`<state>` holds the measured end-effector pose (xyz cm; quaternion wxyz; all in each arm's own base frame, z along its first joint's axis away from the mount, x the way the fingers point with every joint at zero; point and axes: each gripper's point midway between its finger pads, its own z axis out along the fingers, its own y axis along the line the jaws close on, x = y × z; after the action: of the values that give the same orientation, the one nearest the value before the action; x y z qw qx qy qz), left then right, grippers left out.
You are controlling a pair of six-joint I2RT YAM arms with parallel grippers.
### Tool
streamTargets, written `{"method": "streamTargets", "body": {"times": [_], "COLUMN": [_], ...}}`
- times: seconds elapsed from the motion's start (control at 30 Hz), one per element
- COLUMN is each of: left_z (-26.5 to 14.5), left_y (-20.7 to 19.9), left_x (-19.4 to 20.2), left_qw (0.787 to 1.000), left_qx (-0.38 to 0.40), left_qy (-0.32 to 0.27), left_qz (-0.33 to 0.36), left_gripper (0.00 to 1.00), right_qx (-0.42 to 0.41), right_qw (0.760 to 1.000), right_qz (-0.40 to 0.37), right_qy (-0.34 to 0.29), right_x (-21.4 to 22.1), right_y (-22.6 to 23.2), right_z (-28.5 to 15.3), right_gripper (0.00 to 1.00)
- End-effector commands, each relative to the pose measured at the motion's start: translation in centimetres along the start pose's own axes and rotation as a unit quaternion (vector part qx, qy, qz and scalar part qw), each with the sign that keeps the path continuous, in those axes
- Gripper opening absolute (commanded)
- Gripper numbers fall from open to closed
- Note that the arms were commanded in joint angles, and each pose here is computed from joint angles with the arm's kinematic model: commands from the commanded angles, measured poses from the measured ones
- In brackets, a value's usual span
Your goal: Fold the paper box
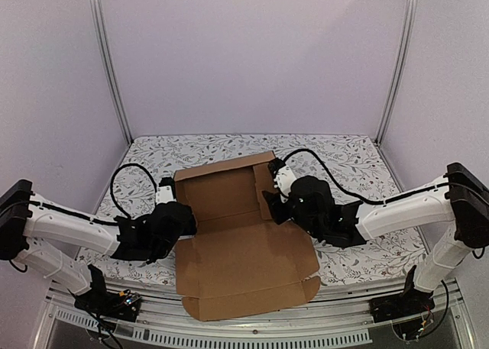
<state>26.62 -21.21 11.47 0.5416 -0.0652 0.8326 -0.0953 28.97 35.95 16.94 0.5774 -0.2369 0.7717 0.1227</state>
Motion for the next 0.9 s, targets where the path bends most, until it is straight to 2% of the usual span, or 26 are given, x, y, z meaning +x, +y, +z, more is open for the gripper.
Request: {"method": "streamTargets", "body": {"times": [0.0, 0.27, 0.43, 0.57, 0.73, 0.87], "left_z": [-0.5, -0.6, -0.6, -0.6, -0.7, -0.8], "left_y": [-1.5, -2.3, -2.5, -2.6, -2.6, -2.7], "left_x": [0.4, 0.6, 0.7, 0.7, 0.6, 0.6], "left_qw": [1.0, 0.999, 0.999, 0.999, 0.999, 0.999], "left_qx": [0.016, 0.022, 0.022, 0.022, 0.024, 0.027], "left_qy": [0.017, 0.031, 0.033, 0.033, 0.034, 0.035], "left_qz": [-0.01, -0.018, -0.017, -0.017, -0.019, -0.019], "left_gripper": [0.0, 0.0, 0.0, 0.0, 0.0, 0.0], "right_qx": [0.023, 0.035, 0.039, 0.037, 0.034, 0.037], "right_qw": [0.999, 0.999, 0.999, 0.999, 0.999, 0.999], "right_qz": [0.017, 0.01, 0.007, 0.007, 0.007, 0.003], "right_qy": [-0.031, -0.034, -0.032, -0.033, -0.034, -0.035], "right_x": [-0.8, -0.4, -0.2, -0.3, -0.4, -0.4], "right_y": [-0.3, -0.5, -0.7, -0.7, -0.5, -0.4], "right_z": [0.4, 0.7, 0.7, 0.6, 0.8, 1.1], "right_gripper": [0.48, 0.24, 0.03, 0.04, 0.23, 0.26]}}
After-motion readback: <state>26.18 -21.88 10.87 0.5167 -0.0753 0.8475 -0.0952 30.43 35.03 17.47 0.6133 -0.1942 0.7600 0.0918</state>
